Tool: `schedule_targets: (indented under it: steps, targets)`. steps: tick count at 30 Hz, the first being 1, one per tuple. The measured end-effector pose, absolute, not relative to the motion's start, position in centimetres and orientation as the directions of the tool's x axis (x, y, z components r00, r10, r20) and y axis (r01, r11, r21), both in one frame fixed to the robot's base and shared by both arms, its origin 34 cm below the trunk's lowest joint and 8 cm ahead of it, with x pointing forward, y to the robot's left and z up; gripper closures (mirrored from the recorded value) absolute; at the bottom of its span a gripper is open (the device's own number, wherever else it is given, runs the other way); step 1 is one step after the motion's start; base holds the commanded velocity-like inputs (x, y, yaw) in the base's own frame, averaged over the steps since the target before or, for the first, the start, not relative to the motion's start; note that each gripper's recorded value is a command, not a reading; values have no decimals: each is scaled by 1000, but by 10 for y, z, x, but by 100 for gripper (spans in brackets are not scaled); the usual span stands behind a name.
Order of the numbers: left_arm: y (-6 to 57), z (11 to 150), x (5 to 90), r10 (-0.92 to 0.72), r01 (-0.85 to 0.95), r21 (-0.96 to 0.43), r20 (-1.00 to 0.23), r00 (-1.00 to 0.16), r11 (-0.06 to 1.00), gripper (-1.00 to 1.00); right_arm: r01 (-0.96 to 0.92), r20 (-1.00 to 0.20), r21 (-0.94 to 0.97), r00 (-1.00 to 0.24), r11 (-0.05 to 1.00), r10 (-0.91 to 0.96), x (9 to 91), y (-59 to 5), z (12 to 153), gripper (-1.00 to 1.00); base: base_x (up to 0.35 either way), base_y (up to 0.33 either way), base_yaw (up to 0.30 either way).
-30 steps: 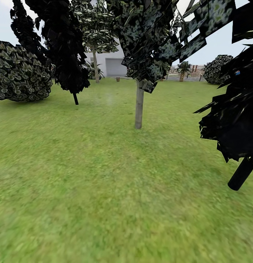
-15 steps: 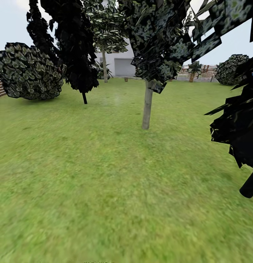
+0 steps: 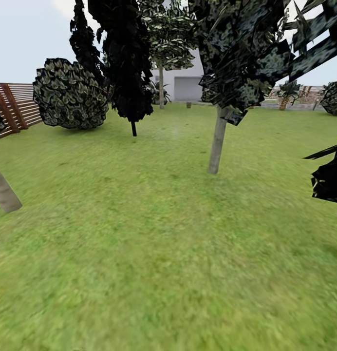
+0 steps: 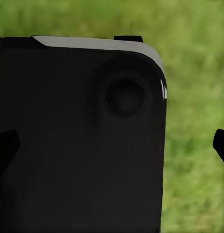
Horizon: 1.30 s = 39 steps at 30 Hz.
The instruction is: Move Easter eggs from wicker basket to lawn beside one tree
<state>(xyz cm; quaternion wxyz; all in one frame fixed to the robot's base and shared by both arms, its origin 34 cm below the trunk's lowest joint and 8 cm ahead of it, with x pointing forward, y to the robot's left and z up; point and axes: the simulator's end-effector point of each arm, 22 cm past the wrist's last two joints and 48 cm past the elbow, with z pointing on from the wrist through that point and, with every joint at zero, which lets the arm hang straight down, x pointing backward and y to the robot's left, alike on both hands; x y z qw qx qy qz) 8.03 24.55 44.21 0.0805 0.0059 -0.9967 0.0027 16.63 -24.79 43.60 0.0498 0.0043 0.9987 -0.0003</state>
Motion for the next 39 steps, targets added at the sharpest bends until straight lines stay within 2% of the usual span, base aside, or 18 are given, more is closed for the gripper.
schedule_targets:
  steps: [6, 29, 39]
  targets:
    - [246, 442, 80, -11, -12, -4, 162, -987, 1000, -100, 9, -97, 0, -995, 1000, 9, 165, -249, 436, -100, 178, 0, 33]
    - [245, 442, 79, -11, -12, -4, 164, -986, 1000, -100, 2, -96, 2, -995, 1000, 2, 165, -247, 436, -100, 338, 0, 0]
    - [245, 442, 79, -11, -12, -5, 164, -986, 1000, -100, 0, -97, 4, -995, 1000, 0, 165, -246, 436, -100, 340, 0, 238]
